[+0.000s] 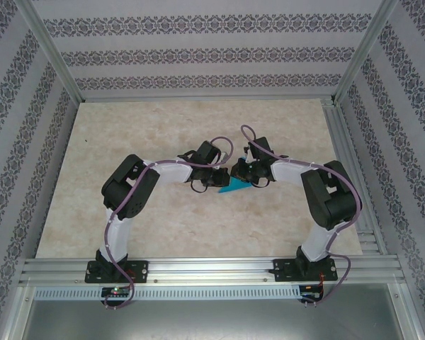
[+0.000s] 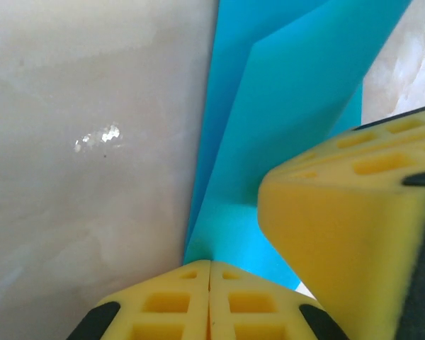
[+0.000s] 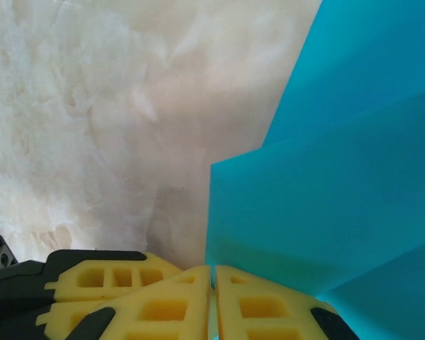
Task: Fold a paper plane with a square sheet of paper (pick it up from the middle)
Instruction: Fourth fold the wing at the center of the table.
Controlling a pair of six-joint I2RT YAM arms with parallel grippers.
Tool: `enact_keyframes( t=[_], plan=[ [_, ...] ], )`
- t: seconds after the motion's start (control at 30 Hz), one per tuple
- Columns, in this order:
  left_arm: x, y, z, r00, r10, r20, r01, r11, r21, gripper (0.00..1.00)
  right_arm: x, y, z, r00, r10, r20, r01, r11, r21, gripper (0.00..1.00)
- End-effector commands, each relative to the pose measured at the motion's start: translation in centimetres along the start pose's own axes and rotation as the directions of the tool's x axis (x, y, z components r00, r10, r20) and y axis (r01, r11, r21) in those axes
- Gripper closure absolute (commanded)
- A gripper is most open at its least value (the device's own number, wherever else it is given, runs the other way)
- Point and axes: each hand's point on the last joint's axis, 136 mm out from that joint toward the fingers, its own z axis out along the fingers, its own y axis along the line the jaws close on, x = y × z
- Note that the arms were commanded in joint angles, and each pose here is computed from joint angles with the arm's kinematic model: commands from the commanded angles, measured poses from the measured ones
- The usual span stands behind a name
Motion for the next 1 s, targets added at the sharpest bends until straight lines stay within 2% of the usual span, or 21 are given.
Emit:
enact_keyframes(
  t=[0.0, 0.3, 0.53, 0.83, 0.97],
  plan=[
    [4.5, 5.7, 1.7, 0.989, -0.075, -0.124, 0.05, 0.979, -0.198, 0.92, 0.1, -1.2, 0.8, 1.0, 0.02, -0.004, -0.02, 1.0, 0.001, 0.89],
    [4.6, 5.8, 1.6, 0.989, -0.075, -0.128, 0.047, 0.978, -0.206, 0.92, 0.2, -2.9, 1.8, 0.999, 0.037, -0.017, -0.036, 0.999, 0.032, 0.88],
    [4.8, 6.0, 1.5, 0.989, -0.069, -0.134, 0.039, 0.977, -0.211, 0.92, -2.6, -1.1, -1.3, 0.997, -0.002, 0.074, 0.003, 1.0, -0.012, 0.83],
    [5.1, 6.2, 1.5, 0.987, -0.058, -0.15, 0.024, 0.976, -0.218, 0.92, -2.4, -3.5, 0.9, 0.999, 0.034, 0.012, -0.035, 0.999, 0.018, 0.84],
    [5.2, 6.3, 1.5, 0.986, -0.051, -0.158, 0.015, 0.975, -0.222, 0.92, -3.1, -3.4, 0.4, 0.999, 0.037, 0.029, -0.038, 0.999, 0.019, 0.85]
  ],
)
